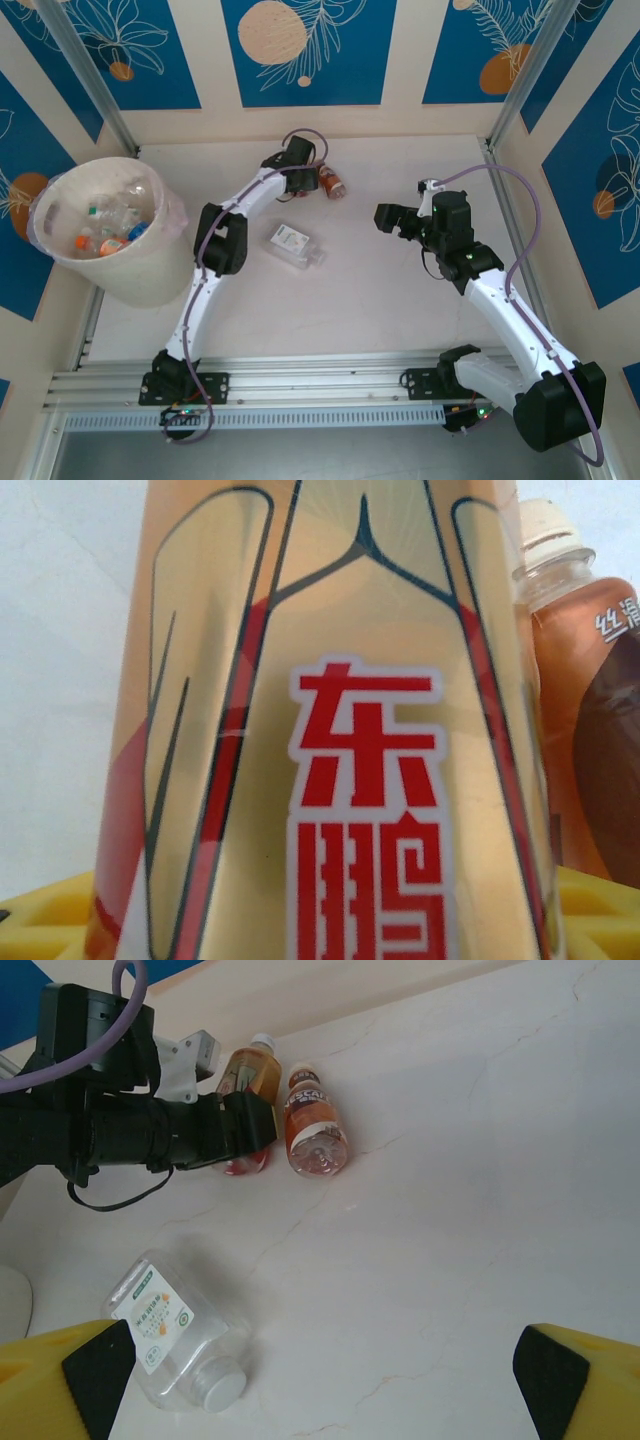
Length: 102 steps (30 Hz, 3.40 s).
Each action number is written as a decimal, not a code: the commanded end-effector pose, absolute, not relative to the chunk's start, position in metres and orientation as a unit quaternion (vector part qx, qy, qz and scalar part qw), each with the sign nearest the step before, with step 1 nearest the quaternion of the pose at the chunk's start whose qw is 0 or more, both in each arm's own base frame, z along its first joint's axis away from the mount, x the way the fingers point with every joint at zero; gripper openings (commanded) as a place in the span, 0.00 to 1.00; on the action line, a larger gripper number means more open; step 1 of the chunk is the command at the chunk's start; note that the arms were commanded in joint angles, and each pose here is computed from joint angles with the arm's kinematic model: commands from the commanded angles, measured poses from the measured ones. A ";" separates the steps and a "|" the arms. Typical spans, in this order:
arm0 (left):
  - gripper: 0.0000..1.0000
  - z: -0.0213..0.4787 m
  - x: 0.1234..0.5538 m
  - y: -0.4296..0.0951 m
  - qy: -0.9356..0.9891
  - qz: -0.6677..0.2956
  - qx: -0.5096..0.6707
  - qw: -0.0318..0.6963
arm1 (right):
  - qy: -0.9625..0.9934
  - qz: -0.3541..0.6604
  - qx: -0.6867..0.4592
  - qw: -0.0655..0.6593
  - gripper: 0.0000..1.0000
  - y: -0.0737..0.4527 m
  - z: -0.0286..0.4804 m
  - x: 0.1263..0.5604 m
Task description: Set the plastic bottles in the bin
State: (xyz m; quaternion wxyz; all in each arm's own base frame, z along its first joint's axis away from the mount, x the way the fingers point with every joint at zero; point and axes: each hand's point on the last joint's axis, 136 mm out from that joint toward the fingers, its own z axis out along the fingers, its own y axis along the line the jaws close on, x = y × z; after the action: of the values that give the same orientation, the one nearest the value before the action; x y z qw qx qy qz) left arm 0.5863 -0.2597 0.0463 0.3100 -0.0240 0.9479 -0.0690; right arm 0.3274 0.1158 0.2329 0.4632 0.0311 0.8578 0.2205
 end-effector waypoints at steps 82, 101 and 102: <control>0.73 0.354 0.294 0.125 0.789 0.106 -0.335 0.505 | 0.808 0.326 0.001 0.490 0.99 0.162 0.231 0.372; 1.00 0.351 0.344 0.076 0.802 -0.074 -0.289 0.517 | 0.813 0.308 -0.004 0.494 0.99 0.158 0.225 0.368; 1.00 0.348 0.348 0.071 0.804 -0.092 -0.285 0.515 | 0.814 0.309 -0.004 0.492 0.99 0.158 0.224 0.368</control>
State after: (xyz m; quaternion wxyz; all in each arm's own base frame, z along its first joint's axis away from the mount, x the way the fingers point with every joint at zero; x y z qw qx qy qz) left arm 0.3329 0.0897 0.3430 0.5068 -0.3016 0.8074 -0.0186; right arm 0.3695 0.1578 0.2168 0.4821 0.0048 0.8182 0.3133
